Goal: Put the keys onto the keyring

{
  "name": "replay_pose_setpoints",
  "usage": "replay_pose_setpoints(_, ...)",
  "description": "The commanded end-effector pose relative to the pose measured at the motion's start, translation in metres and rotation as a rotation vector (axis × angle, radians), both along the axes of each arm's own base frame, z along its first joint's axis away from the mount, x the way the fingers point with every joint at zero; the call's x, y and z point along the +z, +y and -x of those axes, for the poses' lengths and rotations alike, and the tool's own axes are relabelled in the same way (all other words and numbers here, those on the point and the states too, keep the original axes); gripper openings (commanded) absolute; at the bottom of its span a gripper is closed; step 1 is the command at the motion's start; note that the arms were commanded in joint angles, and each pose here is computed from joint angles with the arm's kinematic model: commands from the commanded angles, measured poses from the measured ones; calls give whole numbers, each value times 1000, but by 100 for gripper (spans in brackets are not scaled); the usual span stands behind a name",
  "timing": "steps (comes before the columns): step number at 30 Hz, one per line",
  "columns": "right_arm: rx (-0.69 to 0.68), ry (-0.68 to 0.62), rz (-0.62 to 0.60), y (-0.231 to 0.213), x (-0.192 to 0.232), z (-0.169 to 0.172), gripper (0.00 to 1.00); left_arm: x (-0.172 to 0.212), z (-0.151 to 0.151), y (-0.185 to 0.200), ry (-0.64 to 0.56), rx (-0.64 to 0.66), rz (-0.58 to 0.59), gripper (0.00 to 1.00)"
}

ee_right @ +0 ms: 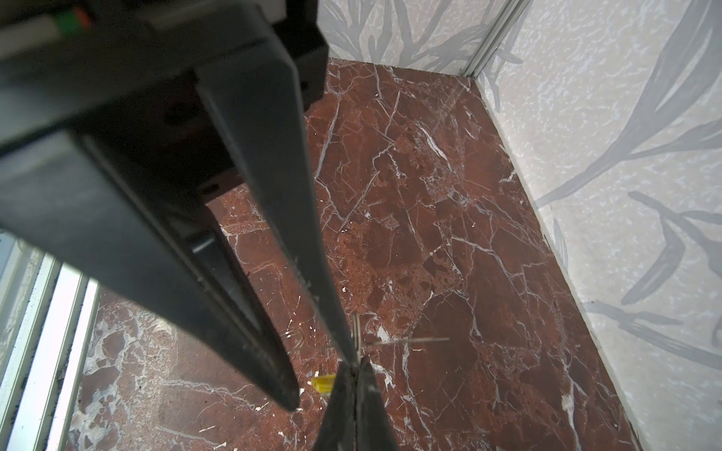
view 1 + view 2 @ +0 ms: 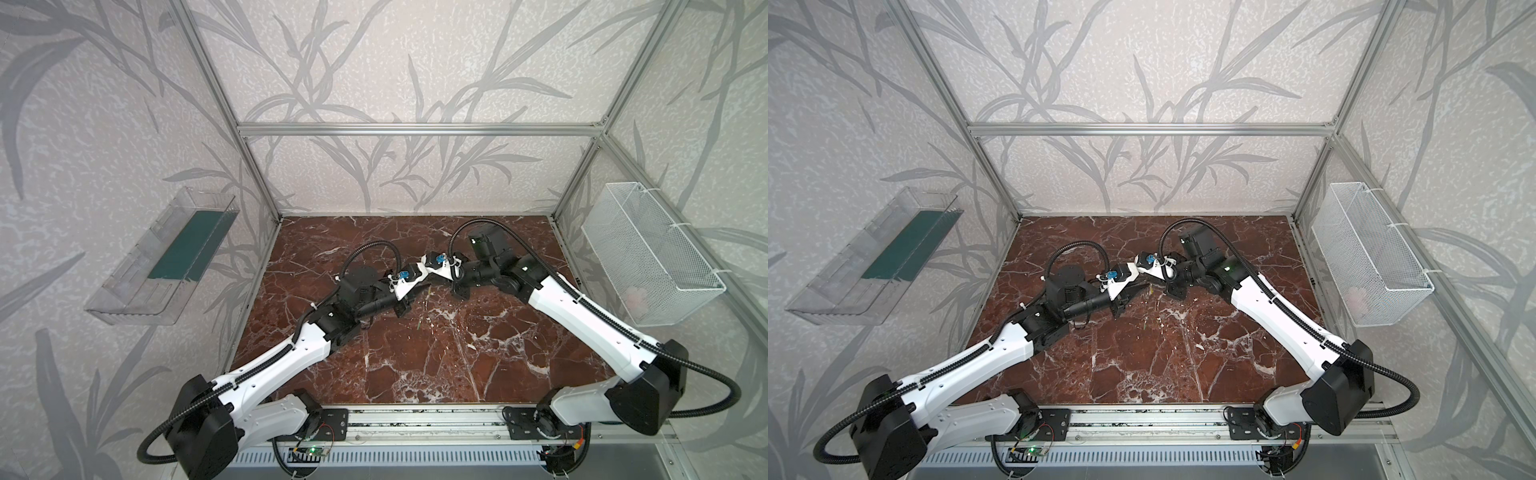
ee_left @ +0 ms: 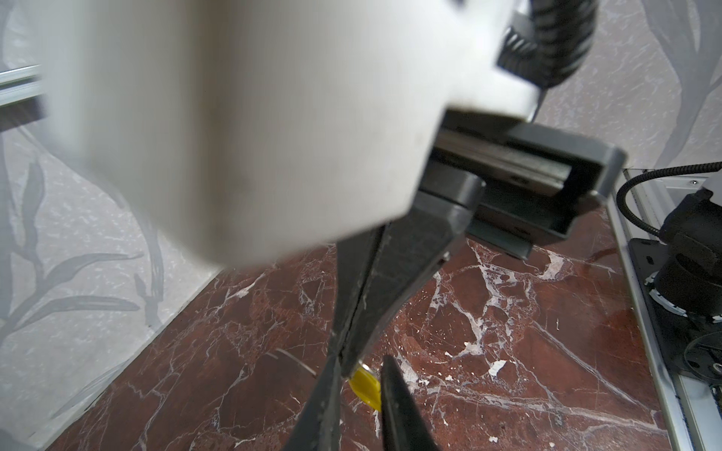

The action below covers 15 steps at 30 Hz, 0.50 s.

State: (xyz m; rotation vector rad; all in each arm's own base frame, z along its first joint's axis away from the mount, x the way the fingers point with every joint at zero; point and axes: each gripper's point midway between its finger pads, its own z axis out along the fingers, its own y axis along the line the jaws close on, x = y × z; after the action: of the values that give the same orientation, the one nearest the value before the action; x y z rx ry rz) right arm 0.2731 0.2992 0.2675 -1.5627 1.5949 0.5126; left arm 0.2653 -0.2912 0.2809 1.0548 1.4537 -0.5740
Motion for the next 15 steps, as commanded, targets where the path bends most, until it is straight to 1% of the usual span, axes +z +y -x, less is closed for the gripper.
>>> replay_pose_setpoints(1, 51, -21, -47, 2, 17, 14, 0, 16, -8, 10, -75, 65, 15, 22)
replay_pose_setpoints(8, 55, -24, -53, 2, 19, 16, 0, 16, -7, 14, -86, 82, 3, 22)
replay_pose_setpoints(12, 68, -28, -68, 3, 23, 18, 0, 10, -4, 11, -60, 47, -31, 22)
replay_pose_setpoints(15, 75, -26, -75, 3, 24, 20, 0, 9, 0, 7, -53, 16, -36, 22)
